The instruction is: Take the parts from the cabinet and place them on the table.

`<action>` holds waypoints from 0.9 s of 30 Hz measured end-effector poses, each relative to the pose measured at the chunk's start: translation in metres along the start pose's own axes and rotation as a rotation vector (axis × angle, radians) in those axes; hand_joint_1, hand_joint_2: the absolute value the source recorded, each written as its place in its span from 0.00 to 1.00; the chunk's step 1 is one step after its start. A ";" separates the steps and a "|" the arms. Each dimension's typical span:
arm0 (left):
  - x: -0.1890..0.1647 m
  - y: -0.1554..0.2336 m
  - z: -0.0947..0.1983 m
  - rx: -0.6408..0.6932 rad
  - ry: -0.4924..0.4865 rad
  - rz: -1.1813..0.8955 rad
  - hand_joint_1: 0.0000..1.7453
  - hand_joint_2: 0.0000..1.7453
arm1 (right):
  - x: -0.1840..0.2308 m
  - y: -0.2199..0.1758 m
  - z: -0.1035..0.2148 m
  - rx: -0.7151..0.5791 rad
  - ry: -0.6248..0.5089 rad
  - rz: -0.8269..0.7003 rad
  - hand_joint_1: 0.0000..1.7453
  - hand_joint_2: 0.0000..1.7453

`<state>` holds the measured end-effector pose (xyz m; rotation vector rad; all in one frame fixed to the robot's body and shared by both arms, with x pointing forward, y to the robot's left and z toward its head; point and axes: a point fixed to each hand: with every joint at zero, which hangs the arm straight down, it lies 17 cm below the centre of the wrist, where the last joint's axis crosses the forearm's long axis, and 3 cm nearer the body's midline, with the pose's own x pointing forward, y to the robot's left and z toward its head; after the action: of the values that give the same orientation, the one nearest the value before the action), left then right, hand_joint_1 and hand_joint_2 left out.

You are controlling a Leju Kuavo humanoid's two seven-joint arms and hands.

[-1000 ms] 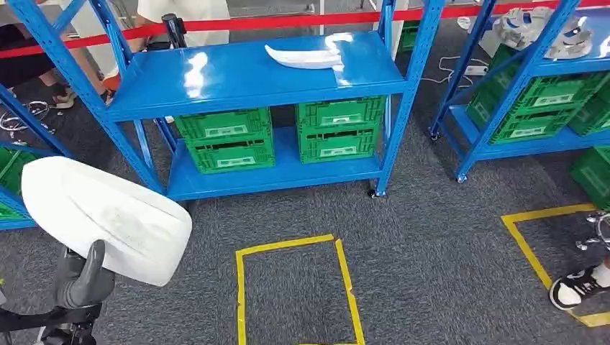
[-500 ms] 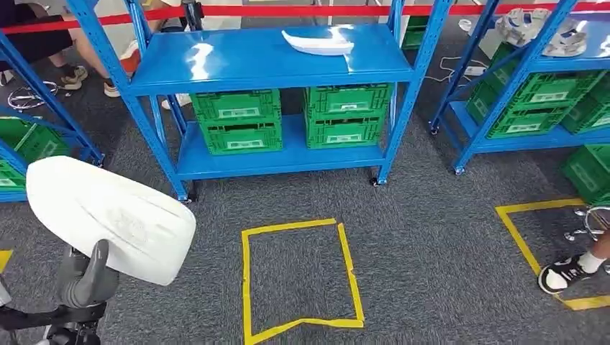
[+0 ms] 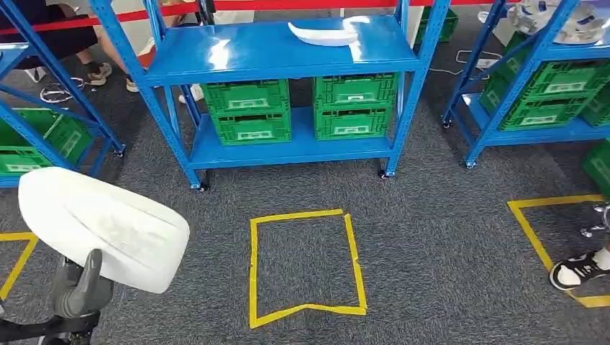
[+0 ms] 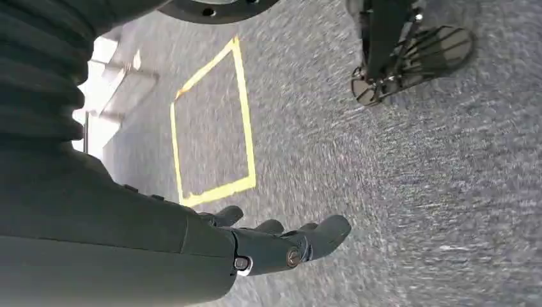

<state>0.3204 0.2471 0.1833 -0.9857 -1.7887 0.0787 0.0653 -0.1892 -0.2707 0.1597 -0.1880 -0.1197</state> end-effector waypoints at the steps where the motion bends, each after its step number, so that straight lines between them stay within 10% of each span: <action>1: -0.001 0.000 0.004 0.006 0.004 -0.002 1.00 1.00 | 0.001 0.000 0.000 0.002 -0.007 0.007 0.00 1.00; 27: -0.006 -0.012 -0.015 -0.024 0.031 -0.087 1.00 1.00 | 0.002 -0.011 0.000 0.008 0.025 0.167 0.00 1.00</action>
<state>0.3264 0.2299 0.1916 -0.9194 -1.8056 -0.0123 0.0659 -0.2002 -0.2719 0.1532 -0.1758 0.0496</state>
